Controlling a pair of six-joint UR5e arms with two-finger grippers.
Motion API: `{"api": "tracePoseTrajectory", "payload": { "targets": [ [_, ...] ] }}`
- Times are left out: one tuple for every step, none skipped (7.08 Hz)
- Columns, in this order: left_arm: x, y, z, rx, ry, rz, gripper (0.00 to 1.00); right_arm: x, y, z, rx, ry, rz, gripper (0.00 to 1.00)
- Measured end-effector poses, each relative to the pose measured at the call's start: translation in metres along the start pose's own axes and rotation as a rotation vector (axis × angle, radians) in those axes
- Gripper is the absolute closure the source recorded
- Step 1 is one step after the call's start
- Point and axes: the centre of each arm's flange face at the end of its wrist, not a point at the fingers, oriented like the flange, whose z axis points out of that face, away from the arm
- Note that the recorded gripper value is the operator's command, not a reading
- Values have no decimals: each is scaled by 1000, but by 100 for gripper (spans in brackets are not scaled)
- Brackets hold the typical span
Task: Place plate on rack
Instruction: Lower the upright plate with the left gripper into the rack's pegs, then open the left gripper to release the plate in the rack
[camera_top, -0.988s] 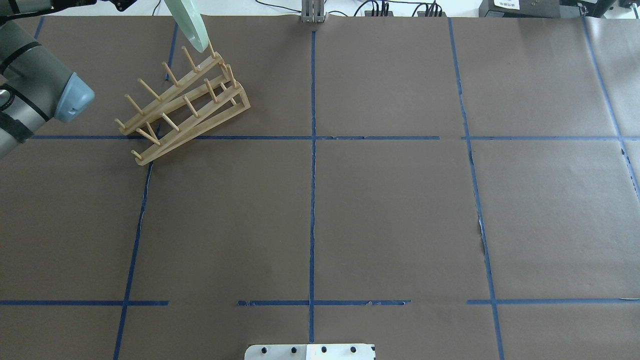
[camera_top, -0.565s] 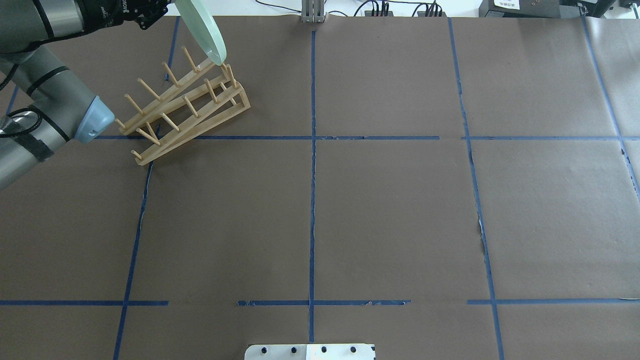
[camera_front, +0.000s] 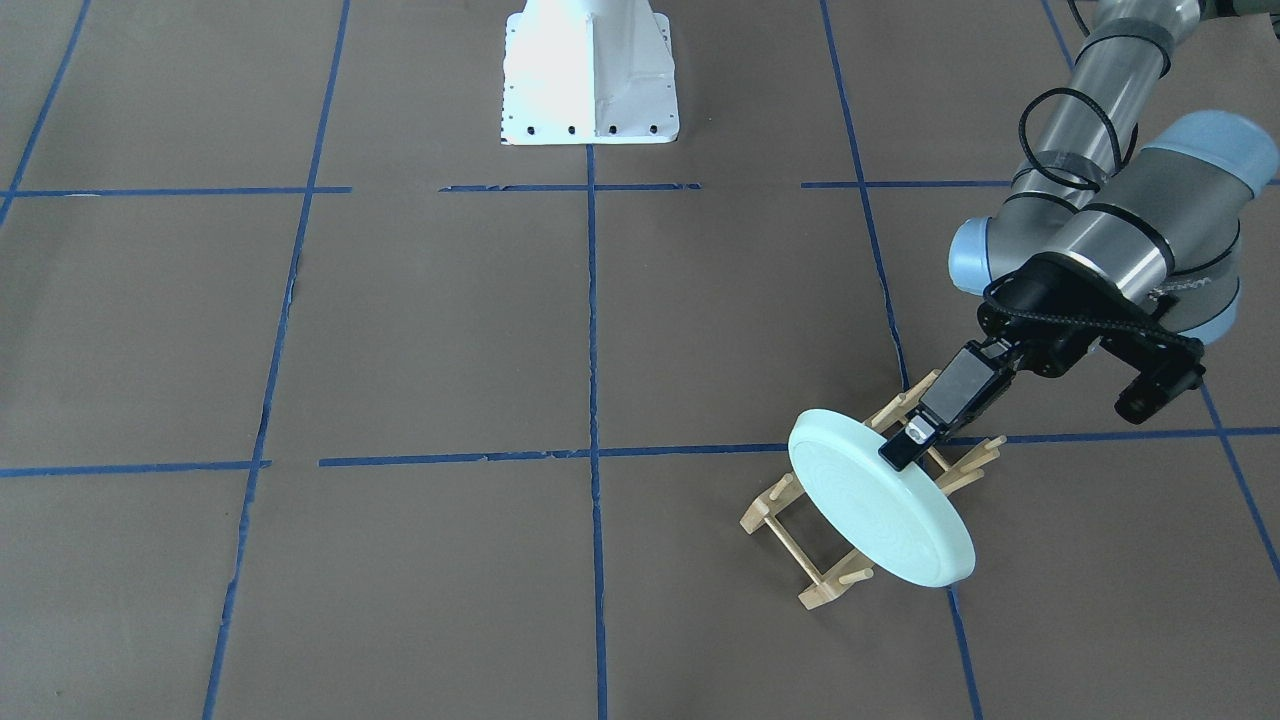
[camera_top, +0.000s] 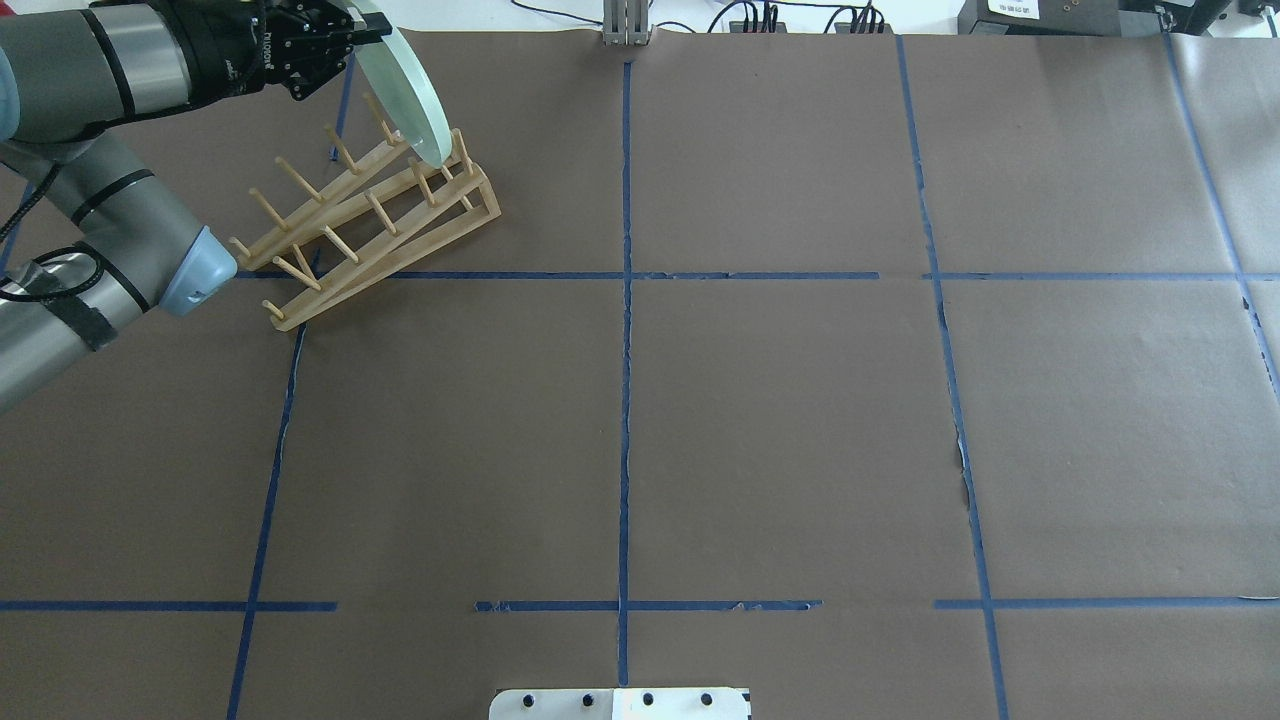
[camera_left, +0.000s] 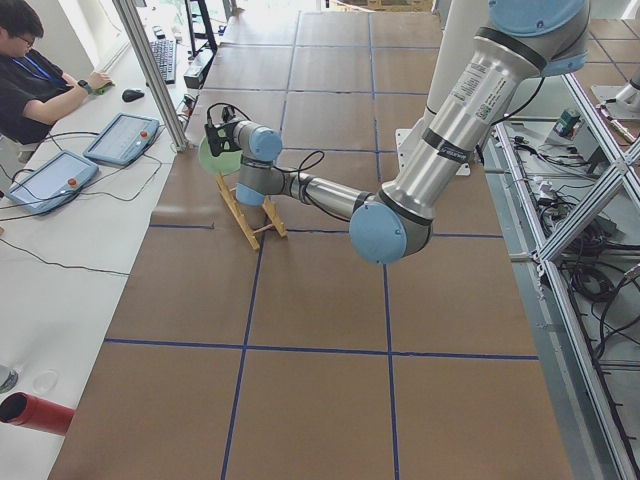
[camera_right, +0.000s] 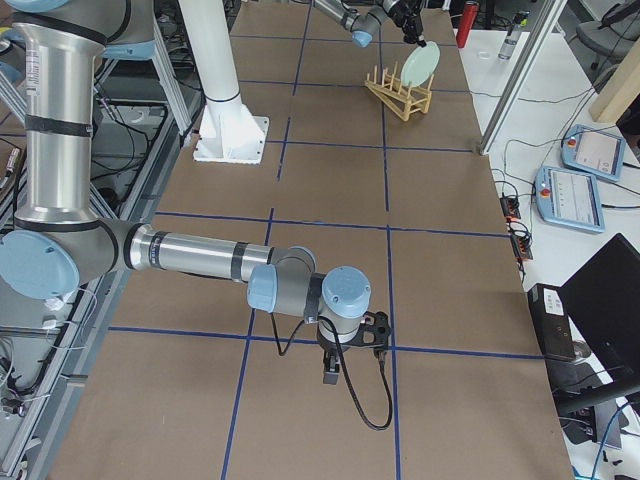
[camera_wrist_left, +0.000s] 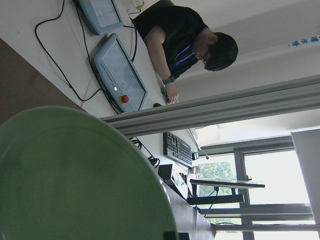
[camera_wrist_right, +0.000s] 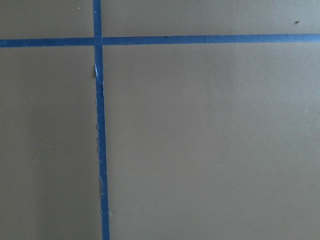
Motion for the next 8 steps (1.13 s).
{"api": "tracePoseTrajectory", "payload": {
  "targets": [
    [-8, 2, 1, -1, -14, 2, 5, 0, 0, 0, 0, 0, -1, 0],
    [-11, 2, 3, 1, -26, -1, 0, -1, 0, 0, 0, 0, -1, 0],
    [-13, 0, 5, 10, -50, -9, 0, 0, 0, 0, 0, 0, -1, 0],
    [-15, -1, 8, 17, -76, -18, 0, 0, 0, 0, 0, 0, 0, 0],
    [-15, -1, 10, 17, -97, -23, 0, 0, 0, 0, 0, 0, 0, 0],
    [-10, -3, 9, -10, -137, -26, 0, 0, 0, 0, 0, 0, 0, 0],
    [-3, -7, 2, -69, -222, -24, 0, 0, 0, 0, 1, 0, -1, 0],
    [2, -14, -13, -122, -344, 3, 0, 0, 0, 0, 1, 0, 0, 0]
  ]
}}
